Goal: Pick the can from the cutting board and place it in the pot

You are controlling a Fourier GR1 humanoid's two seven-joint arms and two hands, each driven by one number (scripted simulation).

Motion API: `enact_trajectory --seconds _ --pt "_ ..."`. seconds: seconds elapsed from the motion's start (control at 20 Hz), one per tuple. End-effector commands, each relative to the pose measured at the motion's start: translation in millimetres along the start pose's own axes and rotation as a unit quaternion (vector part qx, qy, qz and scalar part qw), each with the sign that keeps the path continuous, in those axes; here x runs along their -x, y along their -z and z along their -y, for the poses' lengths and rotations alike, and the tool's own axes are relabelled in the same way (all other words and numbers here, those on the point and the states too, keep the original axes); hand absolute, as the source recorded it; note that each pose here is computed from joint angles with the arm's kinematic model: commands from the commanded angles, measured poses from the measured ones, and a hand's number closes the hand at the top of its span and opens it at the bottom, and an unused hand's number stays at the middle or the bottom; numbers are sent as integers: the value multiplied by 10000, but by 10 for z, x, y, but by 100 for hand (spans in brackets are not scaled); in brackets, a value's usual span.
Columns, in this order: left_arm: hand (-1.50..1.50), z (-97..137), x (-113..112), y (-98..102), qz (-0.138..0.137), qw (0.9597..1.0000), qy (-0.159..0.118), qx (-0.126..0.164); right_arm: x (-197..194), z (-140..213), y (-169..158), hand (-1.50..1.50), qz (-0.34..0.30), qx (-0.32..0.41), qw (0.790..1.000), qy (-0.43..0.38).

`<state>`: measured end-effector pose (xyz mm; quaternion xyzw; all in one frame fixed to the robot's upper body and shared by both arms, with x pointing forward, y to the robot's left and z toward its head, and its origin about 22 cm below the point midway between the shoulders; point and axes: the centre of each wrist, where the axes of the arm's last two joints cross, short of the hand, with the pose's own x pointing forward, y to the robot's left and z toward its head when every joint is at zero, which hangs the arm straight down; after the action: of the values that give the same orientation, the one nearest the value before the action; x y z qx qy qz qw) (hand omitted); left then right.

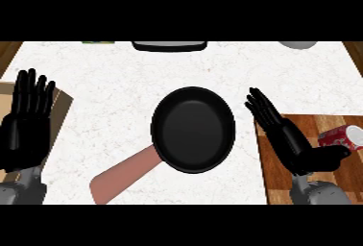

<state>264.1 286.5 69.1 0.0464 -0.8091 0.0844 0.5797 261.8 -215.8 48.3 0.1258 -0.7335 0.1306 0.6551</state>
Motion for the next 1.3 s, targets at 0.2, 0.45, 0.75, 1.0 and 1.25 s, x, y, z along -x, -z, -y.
enact_trajectory --seconds 0.2,0.45,0.75,1.0,1.25 --pt "0 34 601 -458 -2134 9643 950 1248 -110 966 -333 150 -1098 1216 9794 -1182" --pt "0 41 760 -656 -2800 9454 840 1440 -390 1350 -489 -150 353 3501 8830 -3105" --pt "0 167 770 -483 -2948 9317 905 1920 -312 1210 -946 -150 1598 3862 8600 -2929" --pt "0 288 893 -508 -2939 9312 940 1940 -941 1303 -1119 -150 -96 3448 8888 -3018" --pt "0 293 831 -493 -2970 9290 959 1990 -1186 1219 -993 -150 -1078 3371 8979 -2619"
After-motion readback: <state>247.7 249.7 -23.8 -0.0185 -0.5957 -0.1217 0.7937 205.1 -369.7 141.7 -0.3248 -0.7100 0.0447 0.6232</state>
